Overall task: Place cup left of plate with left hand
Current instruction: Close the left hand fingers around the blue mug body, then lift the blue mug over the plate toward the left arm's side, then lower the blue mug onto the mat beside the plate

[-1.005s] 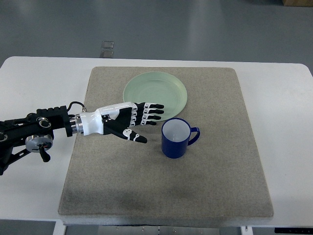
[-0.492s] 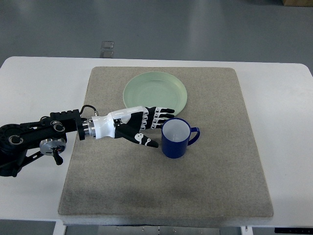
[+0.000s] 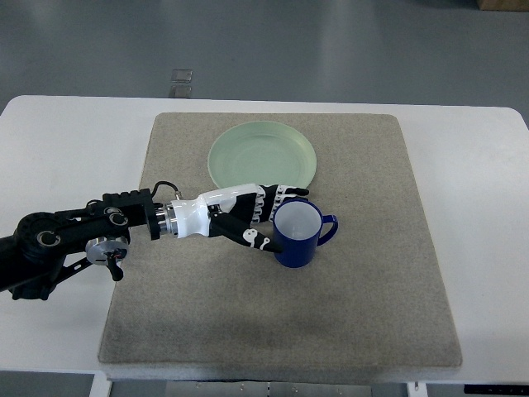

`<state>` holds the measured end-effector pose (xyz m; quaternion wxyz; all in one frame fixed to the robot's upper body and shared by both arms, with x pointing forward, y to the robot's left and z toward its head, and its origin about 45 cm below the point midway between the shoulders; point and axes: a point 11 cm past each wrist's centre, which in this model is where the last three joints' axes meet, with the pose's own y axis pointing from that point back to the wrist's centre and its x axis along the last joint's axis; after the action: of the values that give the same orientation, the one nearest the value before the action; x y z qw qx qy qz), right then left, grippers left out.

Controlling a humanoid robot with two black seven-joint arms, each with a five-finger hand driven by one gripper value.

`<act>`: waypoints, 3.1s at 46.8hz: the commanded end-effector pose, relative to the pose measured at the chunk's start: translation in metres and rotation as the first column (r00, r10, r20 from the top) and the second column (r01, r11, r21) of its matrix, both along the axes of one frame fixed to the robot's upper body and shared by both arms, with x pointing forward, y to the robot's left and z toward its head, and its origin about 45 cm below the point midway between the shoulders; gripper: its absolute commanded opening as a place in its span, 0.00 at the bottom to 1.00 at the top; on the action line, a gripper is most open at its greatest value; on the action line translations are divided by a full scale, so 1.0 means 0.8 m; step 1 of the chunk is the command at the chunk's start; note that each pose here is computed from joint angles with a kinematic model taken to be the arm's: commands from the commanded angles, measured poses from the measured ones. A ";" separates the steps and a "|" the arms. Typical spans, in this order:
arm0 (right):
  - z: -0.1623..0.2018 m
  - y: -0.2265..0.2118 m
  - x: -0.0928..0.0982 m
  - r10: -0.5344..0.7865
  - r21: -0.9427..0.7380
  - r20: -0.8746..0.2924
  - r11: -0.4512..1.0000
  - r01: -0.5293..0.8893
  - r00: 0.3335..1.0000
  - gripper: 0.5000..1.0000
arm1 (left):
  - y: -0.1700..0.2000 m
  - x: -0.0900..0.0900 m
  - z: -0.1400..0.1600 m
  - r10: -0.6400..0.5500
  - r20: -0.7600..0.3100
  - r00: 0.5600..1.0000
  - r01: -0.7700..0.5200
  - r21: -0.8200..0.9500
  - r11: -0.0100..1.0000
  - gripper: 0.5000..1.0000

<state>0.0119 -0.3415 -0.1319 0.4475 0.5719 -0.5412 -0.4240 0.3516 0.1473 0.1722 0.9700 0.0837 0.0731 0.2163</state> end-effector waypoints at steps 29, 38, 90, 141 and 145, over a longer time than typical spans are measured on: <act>0.000 0.000 0.000 0.000 0.000 0.000 1.000 0.000 1.000 0.86 | -0.020 0.002 -0.013 -0.003 -0.010 1.000 0.003 0.002 1.000 0.81; 0.000 0.000 0.000 0.000 0.000 0.000 1.000 0.000 1.000 0.86 | -0.024 0.001 -0.013 -0.018 0.004 1.000 0.018 0.010 1.000 0.71; 0.000 0.000 0.000 0.000 0.000 0.000 1.000 0.000 1.000 0.86 | -0.027 0.042 0.023 0.154 0.107 0.982 -0.149 -0.058 0.987 0.41; 0.000 0.000 0.000 0.000 0.000 0.000 1.000 0.000 1.000 0.86 | 0.191 0.160 0.083 0.673 0.332 0.661 -0.692 -0.079 0.718 0.44; 0.000 0.000 0.000 0.000 0.000 0.000 1.000 0.000 1.000 0.86 | 0.204 0.157 0.082 0.686 0.349 0.639 -0.708 -0.081 0.701 0.44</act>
<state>0.0120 -0.3415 -0.1319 0.4474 0.5720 -0.5412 -0.4240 0.4796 0.3025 0.2389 0.8107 0.0385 -0.0758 0.5793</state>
